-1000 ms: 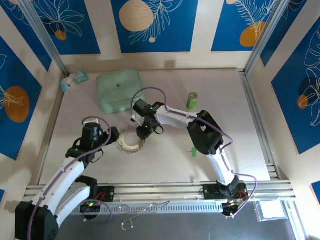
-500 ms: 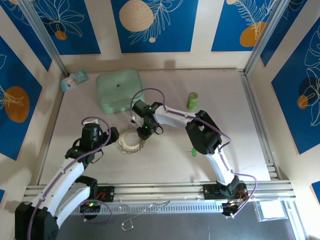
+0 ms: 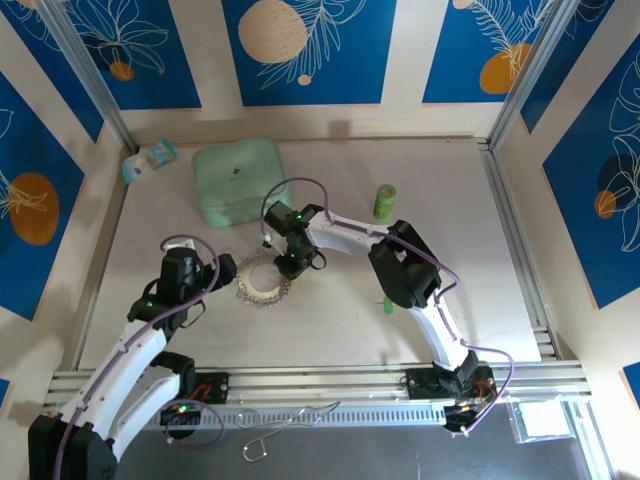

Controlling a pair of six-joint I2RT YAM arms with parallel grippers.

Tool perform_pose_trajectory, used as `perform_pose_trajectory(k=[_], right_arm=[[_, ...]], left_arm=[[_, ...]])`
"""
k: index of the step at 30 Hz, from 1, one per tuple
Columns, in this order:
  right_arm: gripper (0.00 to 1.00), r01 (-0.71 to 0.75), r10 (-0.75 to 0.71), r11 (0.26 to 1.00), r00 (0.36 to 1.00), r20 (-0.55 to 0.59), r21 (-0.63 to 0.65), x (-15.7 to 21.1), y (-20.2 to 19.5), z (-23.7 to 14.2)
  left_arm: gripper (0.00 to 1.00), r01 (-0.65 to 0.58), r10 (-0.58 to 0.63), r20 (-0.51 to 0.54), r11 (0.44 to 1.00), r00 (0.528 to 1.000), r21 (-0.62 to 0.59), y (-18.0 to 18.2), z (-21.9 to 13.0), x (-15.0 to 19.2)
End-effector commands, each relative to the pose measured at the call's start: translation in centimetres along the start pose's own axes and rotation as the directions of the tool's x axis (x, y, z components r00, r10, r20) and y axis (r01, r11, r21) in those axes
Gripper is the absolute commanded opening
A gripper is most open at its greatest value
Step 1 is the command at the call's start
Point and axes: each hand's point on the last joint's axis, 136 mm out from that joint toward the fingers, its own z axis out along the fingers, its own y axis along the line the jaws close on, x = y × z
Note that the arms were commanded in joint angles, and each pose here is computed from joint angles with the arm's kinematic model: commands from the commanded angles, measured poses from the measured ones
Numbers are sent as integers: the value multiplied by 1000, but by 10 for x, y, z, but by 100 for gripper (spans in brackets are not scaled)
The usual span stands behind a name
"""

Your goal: Put the keys on the keyring

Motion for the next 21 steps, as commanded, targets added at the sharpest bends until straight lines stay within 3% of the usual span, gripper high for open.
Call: perform_pose_trajectory(k=[1,10,21], right_arm=[[21,17,-17,1000,1000,5,13,-7,3,-5],[23,15,-15,999,1000,-1,35,-10,-1,-3],[16,19,-18,999,999,-26,44,-7,-3,-1]], left_arm=[[90,-2,2,-3,1000,1000,-19,4,-2,2],[90,-2,2,-11,1000,1000,-17,4,-1,5],[90,-2,2,-14,1000,1000,-10,3,0,6]])
